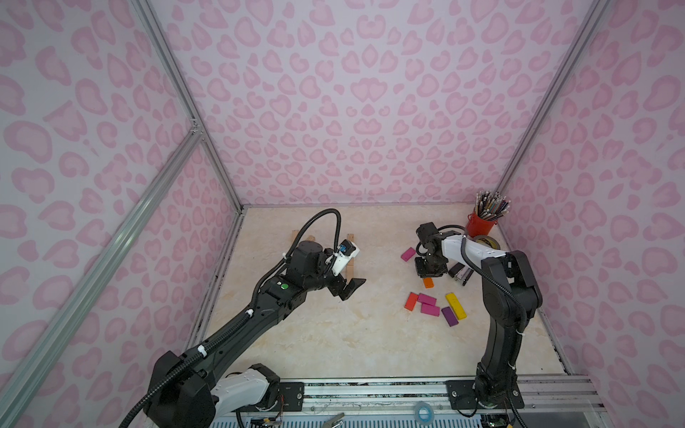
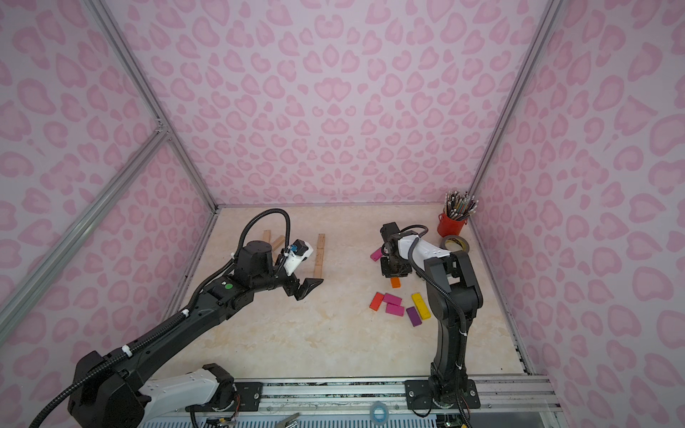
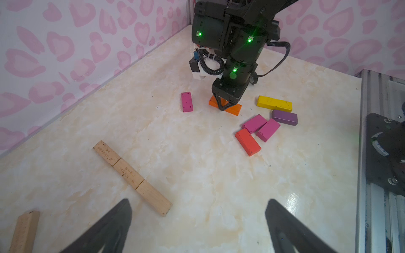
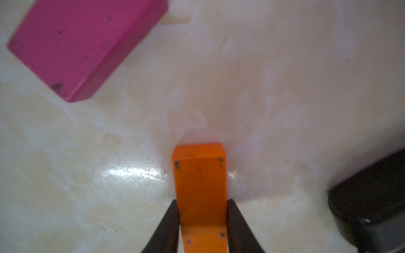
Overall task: Assemble the letter k with building blocks
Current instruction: Pick up the building block from the center of the board.
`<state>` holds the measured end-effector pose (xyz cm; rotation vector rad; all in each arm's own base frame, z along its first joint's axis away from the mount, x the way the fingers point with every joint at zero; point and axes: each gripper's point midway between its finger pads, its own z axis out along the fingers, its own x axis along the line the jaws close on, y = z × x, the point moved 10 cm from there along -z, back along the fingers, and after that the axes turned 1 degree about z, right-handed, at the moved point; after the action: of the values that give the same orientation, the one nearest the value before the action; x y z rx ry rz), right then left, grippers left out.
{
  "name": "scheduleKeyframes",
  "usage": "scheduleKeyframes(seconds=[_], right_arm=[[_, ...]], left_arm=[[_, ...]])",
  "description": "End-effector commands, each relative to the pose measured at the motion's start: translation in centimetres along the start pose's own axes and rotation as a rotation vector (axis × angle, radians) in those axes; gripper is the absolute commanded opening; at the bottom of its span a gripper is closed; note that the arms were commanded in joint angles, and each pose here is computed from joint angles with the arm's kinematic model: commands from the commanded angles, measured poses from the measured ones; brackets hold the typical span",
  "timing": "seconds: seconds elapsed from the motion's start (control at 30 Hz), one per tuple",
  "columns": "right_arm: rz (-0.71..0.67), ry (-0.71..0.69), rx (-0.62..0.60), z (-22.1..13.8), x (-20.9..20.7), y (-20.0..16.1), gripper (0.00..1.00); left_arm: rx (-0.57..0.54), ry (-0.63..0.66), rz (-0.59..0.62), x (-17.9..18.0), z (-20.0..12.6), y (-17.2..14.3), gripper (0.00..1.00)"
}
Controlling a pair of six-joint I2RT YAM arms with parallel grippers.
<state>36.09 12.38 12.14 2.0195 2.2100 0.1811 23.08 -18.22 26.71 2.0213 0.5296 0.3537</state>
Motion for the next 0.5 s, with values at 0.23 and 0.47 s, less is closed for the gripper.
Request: scheduleKeyframes(seconds=[0.23, 0.47], right_arm=[[0.371, 0.107, -0.192, -4.3, 1.4, -0.3, 0.22], [0.662, 0.252, -0.325, -5.8, 8.0, -0.7, 0.21]], left_arm=[[-0.013, 0.138, -0.130, 2.7, -0.7, 0.5, 0.98], [-0.011, 0.279, -0.210, 4.8, -1.7, 0.1, 0.98]])
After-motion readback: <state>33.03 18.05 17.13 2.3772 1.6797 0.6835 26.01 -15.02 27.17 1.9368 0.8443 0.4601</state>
